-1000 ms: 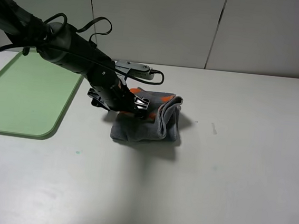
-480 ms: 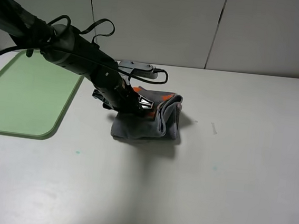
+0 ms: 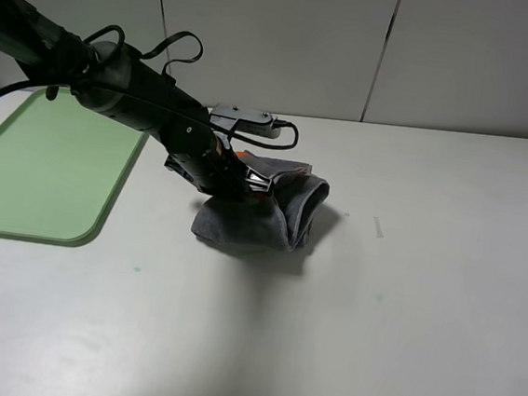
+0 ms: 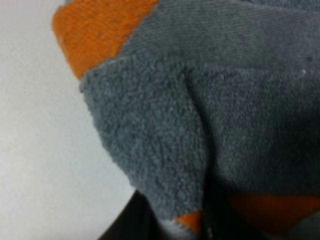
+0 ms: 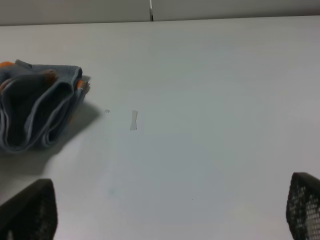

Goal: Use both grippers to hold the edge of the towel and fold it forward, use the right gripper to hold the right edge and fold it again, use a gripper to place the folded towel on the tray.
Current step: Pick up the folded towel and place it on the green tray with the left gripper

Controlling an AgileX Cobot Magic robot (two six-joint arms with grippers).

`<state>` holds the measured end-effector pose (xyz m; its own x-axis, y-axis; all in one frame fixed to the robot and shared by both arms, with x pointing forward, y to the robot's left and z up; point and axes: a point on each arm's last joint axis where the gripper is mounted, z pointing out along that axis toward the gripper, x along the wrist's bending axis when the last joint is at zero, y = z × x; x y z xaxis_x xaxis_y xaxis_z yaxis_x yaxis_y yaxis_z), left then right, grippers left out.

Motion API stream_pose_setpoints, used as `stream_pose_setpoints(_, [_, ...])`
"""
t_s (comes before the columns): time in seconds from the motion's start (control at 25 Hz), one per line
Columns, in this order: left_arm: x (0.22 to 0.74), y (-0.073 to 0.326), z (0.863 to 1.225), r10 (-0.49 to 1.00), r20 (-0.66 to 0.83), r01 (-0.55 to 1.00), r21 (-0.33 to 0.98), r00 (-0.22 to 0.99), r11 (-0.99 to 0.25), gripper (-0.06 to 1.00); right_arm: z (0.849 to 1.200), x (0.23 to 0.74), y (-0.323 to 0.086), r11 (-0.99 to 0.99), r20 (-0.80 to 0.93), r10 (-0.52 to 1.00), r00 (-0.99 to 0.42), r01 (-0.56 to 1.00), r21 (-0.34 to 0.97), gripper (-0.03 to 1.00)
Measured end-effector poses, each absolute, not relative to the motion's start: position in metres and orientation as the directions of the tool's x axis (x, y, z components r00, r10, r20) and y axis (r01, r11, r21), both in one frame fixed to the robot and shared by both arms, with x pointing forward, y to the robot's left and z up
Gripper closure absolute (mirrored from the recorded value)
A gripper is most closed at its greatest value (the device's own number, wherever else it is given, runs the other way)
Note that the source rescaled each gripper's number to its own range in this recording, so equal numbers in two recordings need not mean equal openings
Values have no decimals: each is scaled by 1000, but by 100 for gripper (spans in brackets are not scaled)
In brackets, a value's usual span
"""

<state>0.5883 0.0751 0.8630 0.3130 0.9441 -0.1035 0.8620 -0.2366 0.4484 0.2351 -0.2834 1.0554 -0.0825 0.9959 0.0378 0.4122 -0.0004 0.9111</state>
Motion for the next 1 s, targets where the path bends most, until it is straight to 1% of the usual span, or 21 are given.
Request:
stream_pose_setpoints(0.28, [588, 87, 876, 943, -30, 870, 397, 332, -294, 83, 1055, 235, -283, 0, 38, 996, -83, 412, 911, -3])
stream_pose_setpoints(0.48, [592, 104, 896, 950, 1, 873, 395, 312, -287, 83, 1055, 235, -283, 0, 38, 996, -83, 412, 911, -3])
stream_pose_setpoints(0.76, [605, 144, 929, 963, 43, 871, 417, 267, -260, 83, 1055, 235, -283, 0, 38, 996, -83, 412, 911, -3])
stream_pose_setpoints(1.0, [615, 180, 934, 974, 76, 894, 388, 212, -225, 83, 1055, 235, -283, 0, 38, 996, -83, 412, 911, -3])
